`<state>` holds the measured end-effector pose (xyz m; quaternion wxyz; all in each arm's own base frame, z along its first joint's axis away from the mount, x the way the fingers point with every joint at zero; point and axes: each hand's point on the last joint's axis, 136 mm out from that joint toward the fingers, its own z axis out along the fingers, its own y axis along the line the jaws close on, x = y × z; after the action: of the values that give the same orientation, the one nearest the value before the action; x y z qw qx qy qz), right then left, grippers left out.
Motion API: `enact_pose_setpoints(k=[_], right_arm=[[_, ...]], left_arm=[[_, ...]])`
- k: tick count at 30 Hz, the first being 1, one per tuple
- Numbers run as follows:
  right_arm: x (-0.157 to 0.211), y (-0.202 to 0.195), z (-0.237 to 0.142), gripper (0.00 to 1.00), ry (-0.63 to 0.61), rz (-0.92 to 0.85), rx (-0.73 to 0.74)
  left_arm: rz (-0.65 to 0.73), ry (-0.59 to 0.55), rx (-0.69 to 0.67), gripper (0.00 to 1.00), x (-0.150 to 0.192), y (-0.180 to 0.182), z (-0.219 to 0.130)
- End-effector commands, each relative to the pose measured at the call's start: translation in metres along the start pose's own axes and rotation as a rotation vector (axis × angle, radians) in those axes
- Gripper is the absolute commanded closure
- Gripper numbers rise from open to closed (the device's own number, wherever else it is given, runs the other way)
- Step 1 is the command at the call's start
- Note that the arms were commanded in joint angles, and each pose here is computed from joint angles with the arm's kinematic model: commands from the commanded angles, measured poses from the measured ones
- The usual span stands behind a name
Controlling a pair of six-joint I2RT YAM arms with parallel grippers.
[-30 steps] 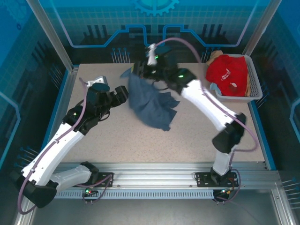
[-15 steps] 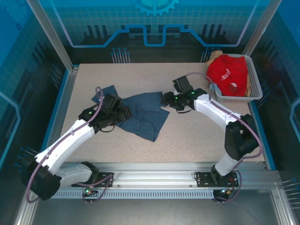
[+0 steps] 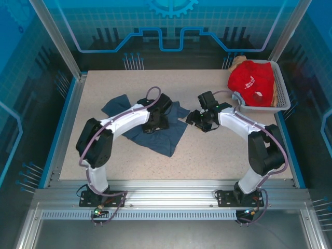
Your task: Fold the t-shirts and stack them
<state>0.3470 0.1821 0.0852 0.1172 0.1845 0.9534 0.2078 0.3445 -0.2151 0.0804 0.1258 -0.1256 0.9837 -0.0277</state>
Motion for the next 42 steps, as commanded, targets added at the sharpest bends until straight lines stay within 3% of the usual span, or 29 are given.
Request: enact_pose_setpoints(k=[1, 11, 15, 18, 21, 23, 28, 35, 42], right_arm=[[0.005, -0.014, 0.002, 0.4, 0.042, 0.052, 0.022], [-0.002, -0.023, 0.01, 0.39, 0.074, 0.089, 0.028], [-0.01, -0.023, 0.013, 0.39, 0.066, 0.1, 0.024], [-0.016, -0.019, 0.013, 0.39, 0.059, 0.088, 0.019], [-0.022, -0.014, 0.013, 0.39, 0.049, 0.075, 0.013], [-0.026, -0.01, 0.011, 0.4, 0.038, 0.059, 0.003], [-0.035, 0.009, 0.015, 0.41, 0.023, 0.01, -0.036], [-0.031, 0.043, 0.037, 0.42, 0.054, -0.011, -0.075], [0.009, 0.059, 0.053, 0.41, 0.148, 0.063, -0.06]], left_arm=[[0.024, 0.106, -0.072, 0.26, 0.025, 0.002, 0.005], [0.324, 0.189, -0.187, 0.19, 0.062, -0.021, 0.012], [0.331, 0.253, -0.208, 0.28, 0.079, -0.019, 0.025], [0.32, 0.248, -0.208, 0.44, 0.082, -0.018, 0.031], [0.308, 0.193, -0.2, 0.86, 0.075, -0.018, 0.027], [0.3, 0.147, -0.208, 0.99, 0.068, -0.013, 0.017], [0.194, -0.025, -0.212, 1.0, 0.05, 0.024, -0.037], [-0.025, -0.2, -0.07, 1.0, 0.049, 0.093, -0.108], [-0.169, -0.298, 0.011, 1.0, 0.061, 0.152, -0.138]])
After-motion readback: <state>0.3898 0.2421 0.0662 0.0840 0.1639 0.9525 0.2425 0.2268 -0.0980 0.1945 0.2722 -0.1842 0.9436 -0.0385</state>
